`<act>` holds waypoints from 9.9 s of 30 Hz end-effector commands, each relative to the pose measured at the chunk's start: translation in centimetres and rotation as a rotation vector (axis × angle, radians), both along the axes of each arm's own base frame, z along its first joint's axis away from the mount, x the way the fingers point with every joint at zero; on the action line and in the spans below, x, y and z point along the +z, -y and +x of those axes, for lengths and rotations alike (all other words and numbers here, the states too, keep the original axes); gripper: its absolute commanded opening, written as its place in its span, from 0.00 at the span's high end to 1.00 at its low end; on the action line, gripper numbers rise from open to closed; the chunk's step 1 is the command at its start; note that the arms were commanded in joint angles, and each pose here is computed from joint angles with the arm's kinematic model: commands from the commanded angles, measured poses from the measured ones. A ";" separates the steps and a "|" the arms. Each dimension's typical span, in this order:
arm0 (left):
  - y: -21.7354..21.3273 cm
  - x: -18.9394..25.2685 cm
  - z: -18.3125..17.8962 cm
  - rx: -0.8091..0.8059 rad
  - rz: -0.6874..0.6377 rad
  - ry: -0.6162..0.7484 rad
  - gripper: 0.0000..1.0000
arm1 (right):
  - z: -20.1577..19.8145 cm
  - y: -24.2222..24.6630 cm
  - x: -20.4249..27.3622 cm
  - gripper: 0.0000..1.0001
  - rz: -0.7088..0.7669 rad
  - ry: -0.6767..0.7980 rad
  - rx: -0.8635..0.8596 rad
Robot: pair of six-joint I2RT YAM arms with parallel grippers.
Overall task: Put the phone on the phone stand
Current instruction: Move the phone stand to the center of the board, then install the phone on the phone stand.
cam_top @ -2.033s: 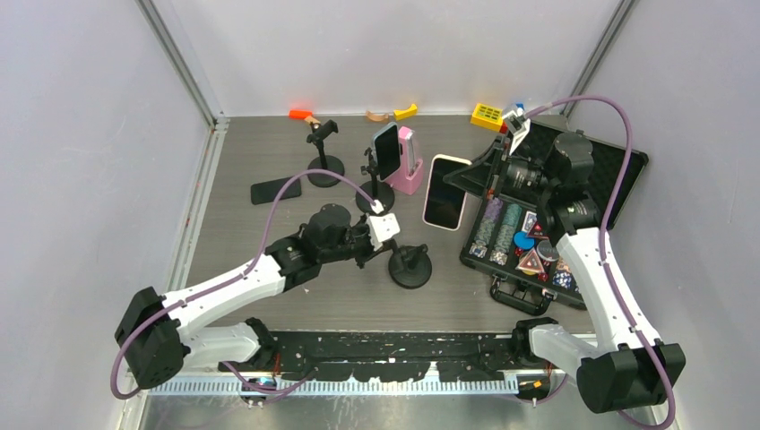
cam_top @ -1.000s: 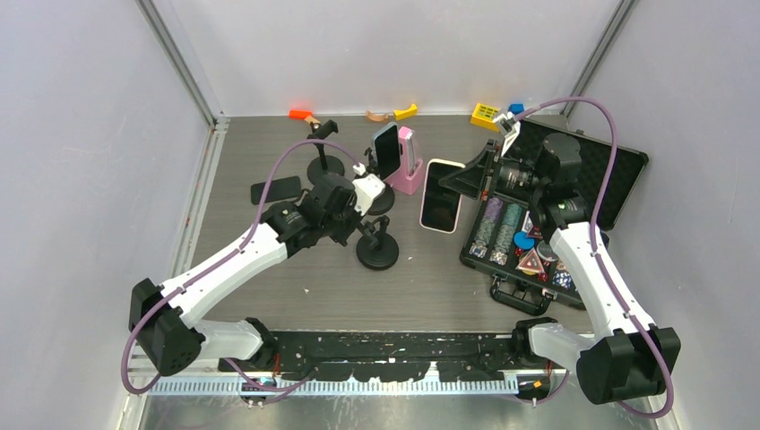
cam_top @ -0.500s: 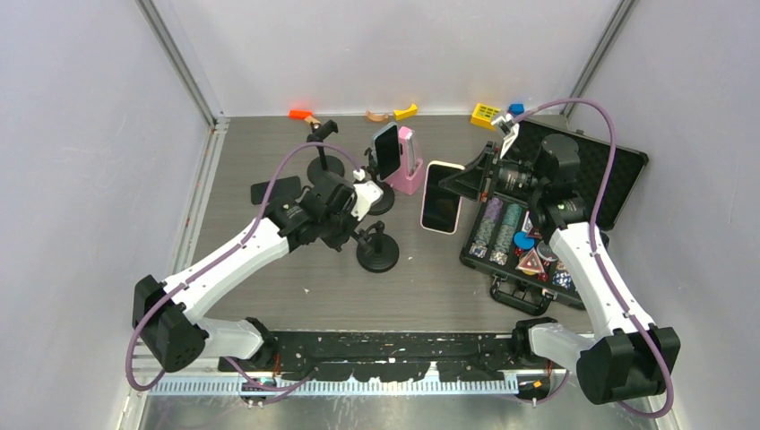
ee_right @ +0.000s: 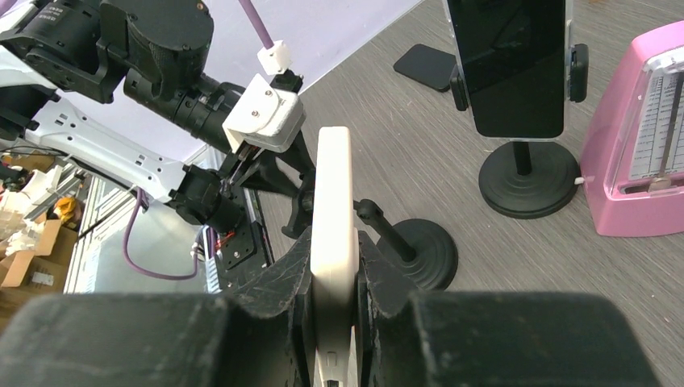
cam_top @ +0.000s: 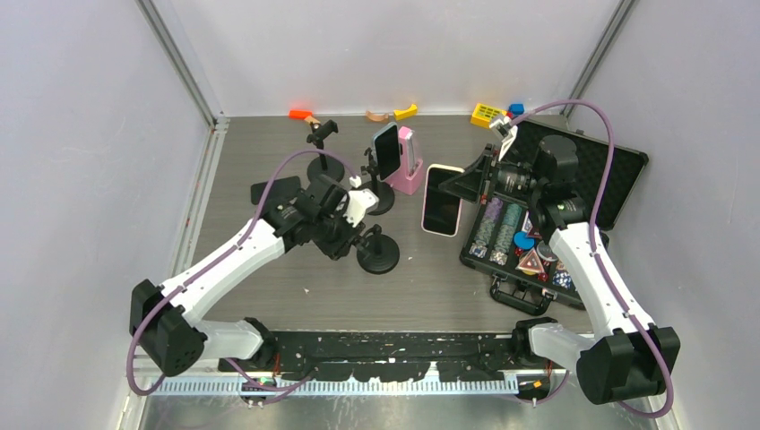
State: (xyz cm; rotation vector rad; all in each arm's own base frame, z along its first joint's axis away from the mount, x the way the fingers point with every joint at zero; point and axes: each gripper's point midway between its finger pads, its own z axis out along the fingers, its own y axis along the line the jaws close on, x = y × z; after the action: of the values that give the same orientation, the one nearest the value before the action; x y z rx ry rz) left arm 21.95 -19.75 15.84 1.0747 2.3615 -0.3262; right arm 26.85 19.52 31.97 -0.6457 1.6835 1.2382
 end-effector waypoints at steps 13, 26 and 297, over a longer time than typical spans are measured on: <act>-0.7 1.9 1.5 -0.128 -0.145 0.420 0.24 | -0.4 -0.2 1.9 1.00 0.010 0.100 0.022; 0.8 1.7 3.0 -0.138 -0.421 0.563 0.33 | 0.1 -0.5 1.8 1.00 0.021 0.076 0.038; 6.9 3.3 9.2 0.194 -0.615 0.365 1.00 | 8.0 4.2 -8.9 1.00 -0.645 0.001 -0.763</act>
State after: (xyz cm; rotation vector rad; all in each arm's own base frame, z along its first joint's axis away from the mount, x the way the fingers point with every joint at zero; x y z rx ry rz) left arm 30.68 -29.25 20.63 0.5852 1.7685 -0.7942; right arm 29.39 26.01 24.80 -0.6636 1.9471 0.7345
